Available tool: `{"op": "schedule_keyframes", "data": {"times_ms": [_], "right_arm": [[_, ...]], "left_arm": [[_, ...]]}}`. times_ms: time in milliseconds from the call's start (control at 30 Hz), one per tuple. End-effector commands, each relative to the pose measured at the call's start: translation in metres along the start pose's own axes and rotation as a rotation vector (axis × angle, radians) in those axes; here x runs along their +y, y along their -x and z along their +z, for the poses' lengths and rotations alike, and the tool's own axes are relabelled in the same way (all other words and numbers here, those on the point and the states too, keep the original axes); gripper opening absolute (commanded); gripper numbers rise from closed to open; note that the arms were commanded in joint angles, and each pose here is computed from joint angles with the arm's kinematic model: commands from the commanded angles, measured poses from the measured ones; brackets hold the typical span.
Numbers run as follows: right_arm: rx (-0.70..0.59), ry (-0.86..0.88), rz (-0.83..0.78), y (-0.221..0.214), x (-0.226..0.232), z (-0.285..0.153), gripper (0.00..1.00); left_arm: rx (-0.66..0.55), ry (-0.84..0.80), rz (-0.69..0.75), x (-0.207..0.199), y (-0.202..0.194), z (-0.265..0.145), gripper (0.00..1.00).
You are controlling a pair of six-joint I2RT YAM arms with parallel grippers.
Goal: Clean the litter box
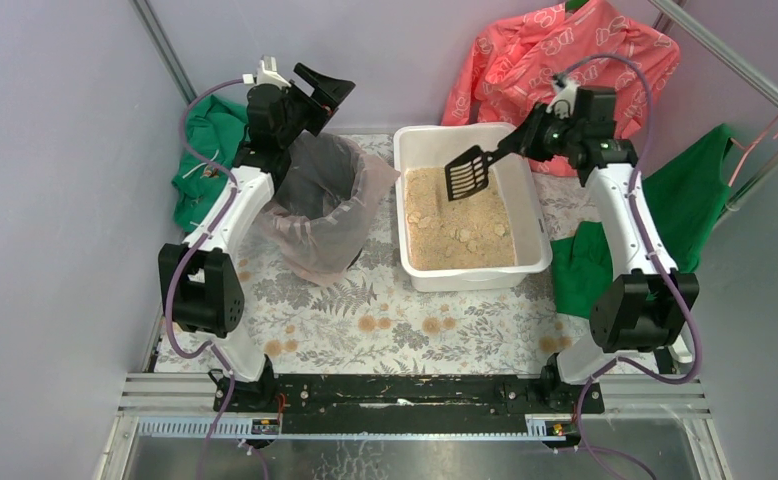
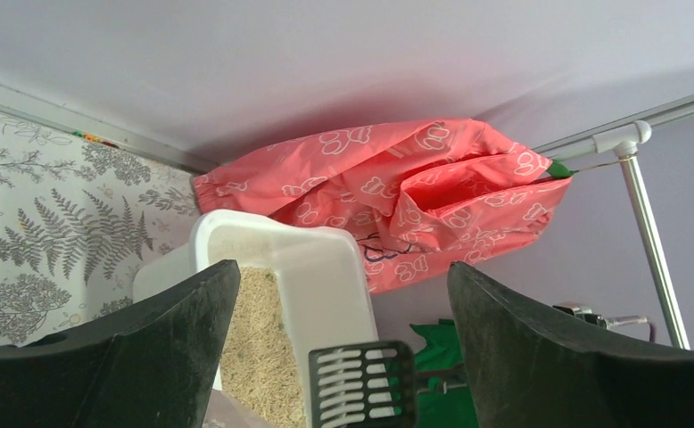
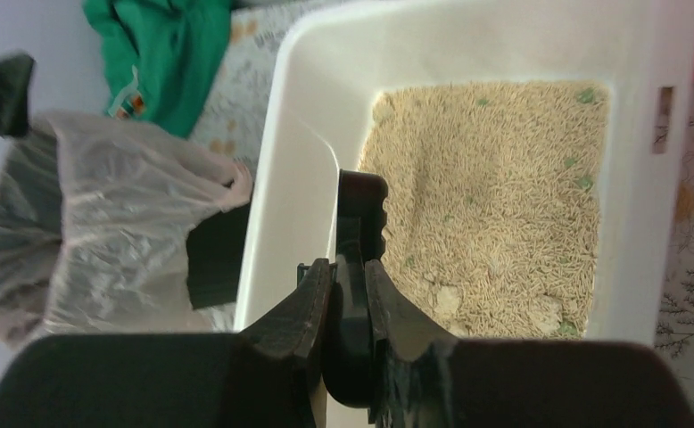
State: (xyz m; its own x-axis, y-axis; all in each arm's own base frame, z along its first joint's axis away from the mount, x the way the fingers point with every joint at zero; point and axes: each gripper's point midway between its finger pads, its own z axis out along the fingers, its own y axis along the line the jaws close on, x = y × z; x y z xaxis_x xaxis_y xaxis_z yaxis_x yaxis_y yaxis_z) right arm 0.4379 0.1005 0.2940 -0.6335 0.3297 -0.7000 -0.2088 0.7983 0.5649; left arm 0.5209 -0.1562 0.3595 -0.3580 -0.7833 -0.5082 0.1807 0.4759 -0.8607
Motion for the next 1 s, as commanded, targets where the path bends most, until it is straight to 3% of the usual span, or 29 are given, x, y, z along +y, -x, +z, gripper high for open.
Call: {"op": "schedule_keyframes", "data": {"times_ms": [0, 567, 967], "right_arm": [[0.075, -0.065, -0.136, -0.027, 0.0, 0.013, 0.0], [0.048, -0.083, -0.111, -0.034, -0.038, 0.089, 0.0], [0.121, -0.019, -0.214, -0.111, -0.035, 0.118, 0.0]], "left_arm": [[-0.002, -0.031, 0.049, -0.008, 0.006, 0.003, 0.94], [-0.021, -0.001, 0.054, 0.002, 0.018, -0.002, 0.92], [-0.027, 0.01, 0.037, 0.015, 0.024, -0.003, 0.91]]}}
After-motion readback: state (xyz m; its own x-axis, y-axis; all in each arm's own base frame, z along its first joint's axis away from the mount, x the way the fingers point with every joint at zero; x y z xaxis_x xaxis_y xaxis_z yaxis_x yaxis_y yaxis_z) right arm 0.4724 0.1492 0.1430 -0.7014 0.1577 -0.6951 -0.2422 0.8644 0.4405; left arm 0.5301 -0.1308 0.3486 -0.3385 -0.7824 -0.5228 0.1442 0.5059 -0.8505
